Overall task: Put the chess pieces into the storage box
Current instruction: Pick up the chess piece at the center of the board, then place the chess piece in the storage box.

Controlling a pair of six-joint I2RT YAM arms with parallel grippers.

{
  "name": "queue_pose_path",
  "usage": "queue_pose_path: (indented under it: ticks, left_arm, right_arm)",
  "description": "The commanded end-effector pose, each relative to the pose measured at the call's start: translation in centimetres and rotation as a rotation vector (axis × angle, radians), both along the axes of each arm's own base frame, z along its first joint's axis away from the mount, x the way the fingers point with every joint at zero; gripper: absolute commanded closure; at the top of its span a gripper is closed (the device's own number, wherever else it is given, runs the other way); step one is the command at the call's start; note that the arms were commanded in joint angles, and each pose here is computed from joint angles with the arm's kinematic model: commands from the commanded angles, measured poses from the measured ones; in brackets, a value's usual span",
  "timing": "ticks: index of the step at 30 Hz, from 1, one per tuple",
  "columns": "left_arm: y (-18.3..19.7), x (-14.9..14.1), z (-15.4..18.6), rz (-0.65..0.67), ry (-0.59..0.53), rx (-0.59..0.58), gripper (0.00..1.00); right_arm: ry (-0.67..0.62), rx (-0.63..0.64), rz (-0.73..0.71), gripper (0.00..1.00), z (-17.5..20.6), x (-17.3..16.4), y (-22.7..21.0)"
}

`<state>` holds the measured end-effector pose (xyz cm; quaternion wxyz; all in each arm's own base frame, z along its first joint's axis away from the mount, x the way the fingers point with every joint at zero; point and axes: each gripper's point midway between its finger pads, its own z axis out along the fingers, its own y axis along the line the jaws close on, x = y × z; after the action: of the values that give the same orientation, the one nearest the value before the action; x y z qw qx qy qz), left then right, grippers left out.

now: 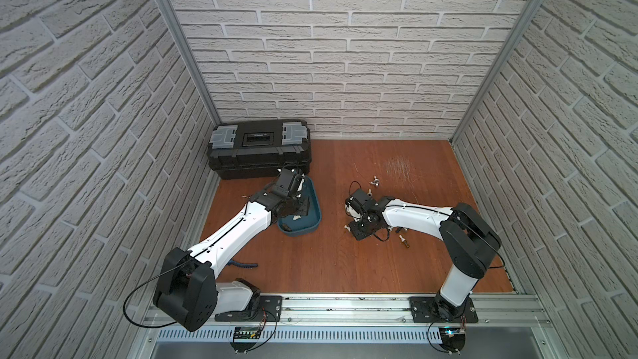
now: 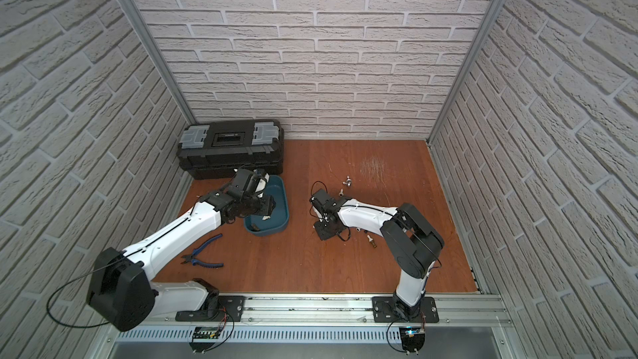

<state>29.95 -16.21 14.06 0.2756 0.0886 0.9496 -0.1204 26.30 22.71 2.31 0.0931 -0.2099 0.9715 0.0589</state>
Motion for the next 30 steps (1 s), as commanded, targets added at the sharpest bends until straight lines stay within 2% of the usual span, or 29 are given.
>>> queue_pose_path:
  ticks: [1,7,11,15,19,23,30]
  left_arm:
    - [0.5,0.1,1.1,0.017,-0.04,-0.003,0.49]
    - [2.6,0.6,3.8,0.099,-0.14,0.003,0.51]
    - [5.6,0.5,4.7,0.212,-0.179,-0.001,0.53]
    - [8.1,-0.5,4.9,0.303,-0.196,-0.019,0.53]
    - [9.7,-1.7,4.2,0.338,-0.186,-0.008,0.53]
    - [10.4,-2.1,2.8,0.35,-0.165,0.005,0.53]
    - [9.9,-1.9,2.8,0.293,-0.172,0.003,0.53]
  right_arm:
    - [-0.038,0.048,-0.004,0.73,3.5,-0.2,0.4]
    - [-0.091,0.135,-0.004,0.74,8.9,0.3,1.6]
    - [-0.099,0.269,0.057,0.75,11.5,2.2,6.0]
    - [-0.12,0.339,0.121,0.76,12.5,4.7,10.9]
    - [-0.131,0.376,0.202,0.76,12.0,6.7,15.5]
    - [-0.145,0.366,0.284,0.76,9.2,8.4,18.9]
    - [-0.175,0.316,0.293,0.72,6.0,10.8,20.7]
